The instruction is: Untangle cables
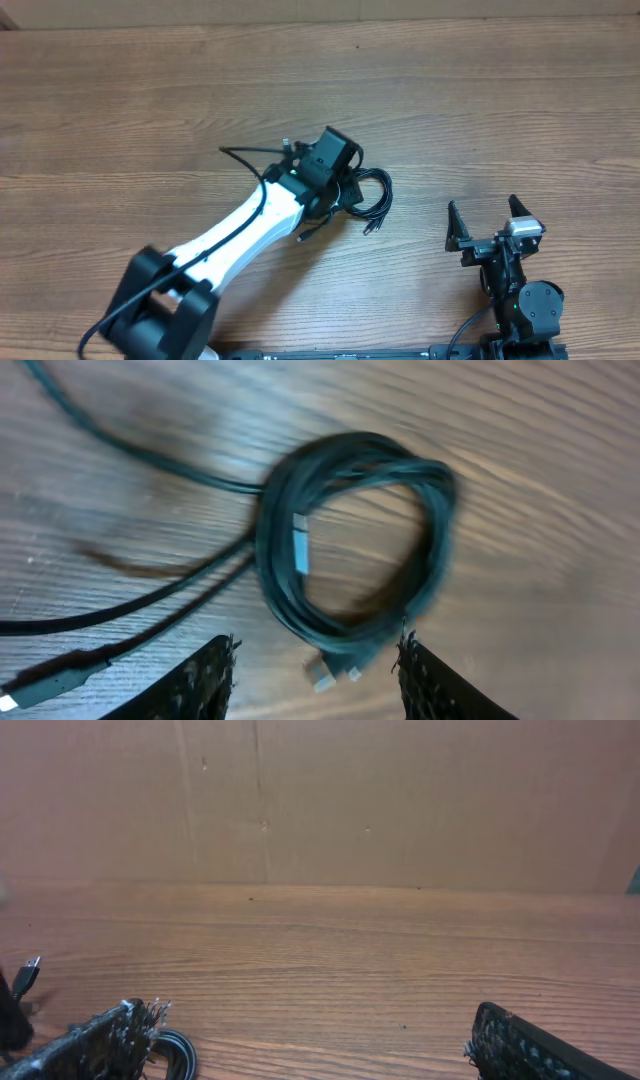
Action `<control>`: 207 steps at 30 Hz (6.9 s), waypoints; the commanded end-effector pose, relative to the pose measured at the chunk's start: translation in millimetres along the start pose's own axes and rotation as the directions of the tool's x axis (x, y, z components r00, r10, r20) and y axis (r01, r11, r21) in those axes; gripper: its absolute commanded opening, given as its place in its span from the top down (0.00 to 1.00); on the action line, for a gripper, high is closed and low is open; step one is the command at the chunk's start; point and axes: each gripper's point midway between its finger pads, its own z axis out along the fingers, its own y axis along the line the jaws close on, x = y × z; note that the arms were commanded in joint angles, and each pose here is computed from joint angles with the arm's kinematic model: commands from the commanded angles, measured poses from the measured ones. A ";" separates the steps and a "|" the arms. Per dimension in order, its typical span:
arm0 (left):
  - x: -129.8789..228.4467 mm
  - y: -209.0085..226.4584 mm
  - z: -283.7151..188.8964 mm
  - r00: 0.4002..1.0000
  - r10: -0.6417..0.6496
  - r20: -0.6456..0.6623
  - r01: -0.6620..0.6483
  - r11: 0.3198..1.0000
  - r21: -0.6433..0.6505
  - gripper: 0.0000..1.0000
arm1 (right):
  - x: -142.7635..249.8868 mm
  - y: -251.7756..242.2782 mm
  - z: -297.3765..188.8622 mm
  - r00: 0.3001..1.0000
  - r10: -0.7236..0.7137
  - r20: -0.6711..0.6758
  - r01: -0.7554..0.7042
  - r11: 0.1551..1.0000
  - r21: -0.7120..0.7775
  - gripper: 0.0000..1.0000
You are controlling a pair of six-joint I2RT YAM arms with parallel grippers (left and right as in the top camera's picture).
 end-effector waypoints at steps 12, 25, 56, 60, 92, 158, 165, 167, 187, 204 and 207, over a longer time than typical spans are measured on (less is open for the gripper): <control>19.1 -0.2 67.7 0.954 -0.272 -0.126 0.266 0.962 -0.067 0.53 | 1.2 0.6 0.1 1.000 -0.001 0.006 0.001 1.000 -0.002 0.00; 7.7 12.1 65.6 0.988 -0.095 -0.122 0.084 0.992 -0.094 0.96 | 1.2 0.6 0.1 1.000 -0.001 0.006 0.001 1.000 -0.002 0.00; -67.0 -6.5 -124.0 0.771 0.624 -0.130 -0.632 0.774 -0.030 0.96 | 1.2 0.6 0.1 1.000 -0.001 0.006 0.001 1.000 -0.002 0.00; -64.1 -4.0 -124.3 0.741 0.655 -0.147 -0.665 0.747 -0.026 0.96 | 1.2 0.6 0.1 1.000 -0.001 0.006 0.001 1.000 -0.002 0.00; -57.2 -13.1 -123.5 0.612 0.779 -0.136 -0.780 0.623 0.061 0.96 | -69.6 117.5 -36.4 0.672 0.464 -0.578 -0.724 0.576 -0.380 0.00; -149.9 41.0 -132.8 0.945 0.287 0.160 -0.218 0.912 -0.348 0.96 | -111.8 203.9 4.1 0.667 0.165 -0.726 -0.745 0.122 -0.656 0.96; -141.9 40.7 -130.3 0.941 0.323 0.101 -0.276 0.906 -0.320 0.96 | 7.9 103.4 89.8 0.516 0.533 -0.671 -0.745 0.666 -0.043 0.91; -141.0 39.4 -129.9 0.920 0.385 0.078 -0.342 0.883 -0.322 0.96 | 5.3 102.7 91.6 0.555 0.507 -0.659 -0.721 0.689 -0.078 0.83; -99.5 -5.0 -118.0 0.567 0.822 -0.049 -0.823 0.568 -0.010 0.96 | -81.5 197.3 87.8 0.819 0.379 -0.431 -0.571 0.618 -0.541 0.47; -109.0 -10.6 -116.6 0.696 0.718 -0.001 -0.700 0.678 -0.225 0.96 | -44.2 216.5 83.6 0.806 0.194 -0.559 -0.484 0.759 -0.434 0.90; -108.6 -8.3 -116.9 0.701 0.714 -0.007 -0.695 0.680 -0.232 0.96 | -12.1 188.8 90.4 0.755 0.234 -0.613 -0.463 0.852 -0.245 0.96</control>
